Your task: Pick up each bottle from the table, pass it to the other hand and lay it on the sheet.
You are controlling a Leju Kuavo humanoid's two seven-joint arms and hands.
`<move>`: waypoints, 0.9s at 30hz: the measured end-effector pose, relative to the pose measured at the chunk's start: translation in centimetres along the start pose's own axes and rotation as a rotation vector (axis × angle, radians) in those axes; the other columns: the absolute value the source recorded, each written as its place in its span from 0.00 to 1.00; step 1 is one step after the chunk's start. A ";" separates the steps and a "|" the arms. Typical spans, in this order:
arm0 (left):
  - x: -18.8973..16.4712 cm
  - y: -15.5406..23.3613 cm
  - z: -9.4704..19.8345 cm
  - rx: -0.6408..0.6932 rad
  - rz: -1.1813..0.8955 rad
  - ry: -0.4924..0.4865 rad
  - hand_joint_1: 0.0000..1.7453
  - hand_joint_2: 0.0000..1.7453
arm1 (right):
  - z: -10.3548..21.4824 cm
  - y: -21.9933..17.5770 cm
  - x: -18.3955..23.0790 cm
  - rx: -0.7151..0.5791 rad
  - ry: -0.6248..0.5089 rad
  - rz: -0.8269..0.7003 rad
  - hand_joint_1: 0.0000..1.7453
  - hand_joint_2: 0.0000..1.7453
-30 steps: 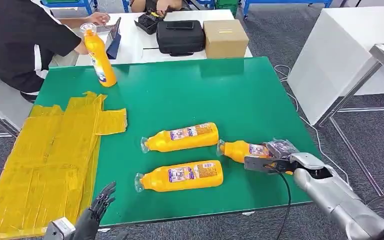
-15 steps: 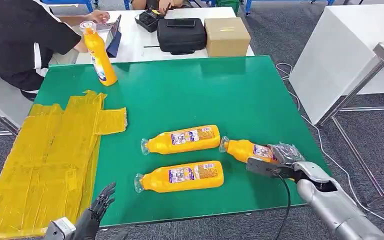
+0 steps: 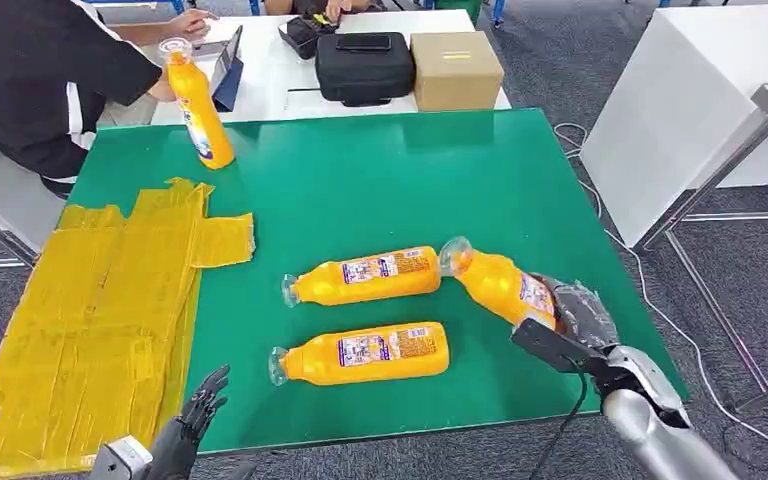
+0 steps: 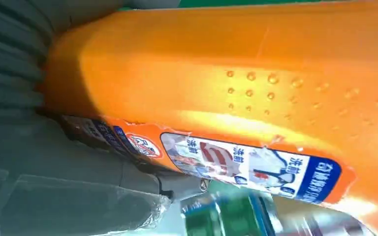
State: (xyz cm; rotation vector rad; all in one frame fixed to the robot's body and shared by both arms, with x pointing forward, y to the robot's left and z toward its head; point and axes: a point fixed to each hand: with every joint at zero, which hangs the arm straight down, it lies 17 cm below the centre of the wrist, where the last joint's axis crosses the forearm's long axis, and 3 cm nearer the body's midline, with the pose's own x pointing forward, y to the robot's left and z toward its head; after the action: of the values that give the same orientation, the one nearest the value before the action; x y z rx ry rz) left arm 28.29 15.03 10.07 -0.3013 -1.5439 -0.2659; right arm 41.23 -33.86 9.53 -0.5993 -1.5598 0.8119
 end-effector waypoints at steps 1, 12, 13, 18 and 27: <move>0.0 0.0 0.0 0.001 -0.002 -0.003 0.00 1.00 | 0.3 -0.6 0.9 -0.032 -0.022 -0.038 1.00 1.00; 0.8 -0.7 -0.4 -0.032 -0.097 -0.043 0.00 1.00 | 2.8 -6.3 7.2 -0.305 -0.193 -0.180 1.00 1.00; 1.2 -1.0 -0.7 -0.050 -0.117 -0.058 0.00 1.00 | 3.1 -6.4 7.9 -0.318 -0.214 -0.216 1.00 1.00; 4.8 -2.9 -2.3 -0.149 -0.171 -0.162 0.00 1.00 | 3.4 -5.7 11.4 -0.323 -0.304 -0.426 1.00 1.00; 9.2 -5.4 -4.7 -0.263 -0.172 -0.253 0.00 1.00 | 2.2 -2.4 16.5 -0.237 -0.413 -0.588 1.00 1.00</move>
State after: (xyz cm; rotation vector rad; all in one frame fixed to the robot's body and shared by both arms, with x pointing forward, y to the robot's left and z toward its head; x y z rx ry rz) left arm 30.86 8.51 19.35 -0.4215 -1.7902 -0.5868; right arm 36.80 -23.08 21.57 -0.1114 -2.0884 0.3101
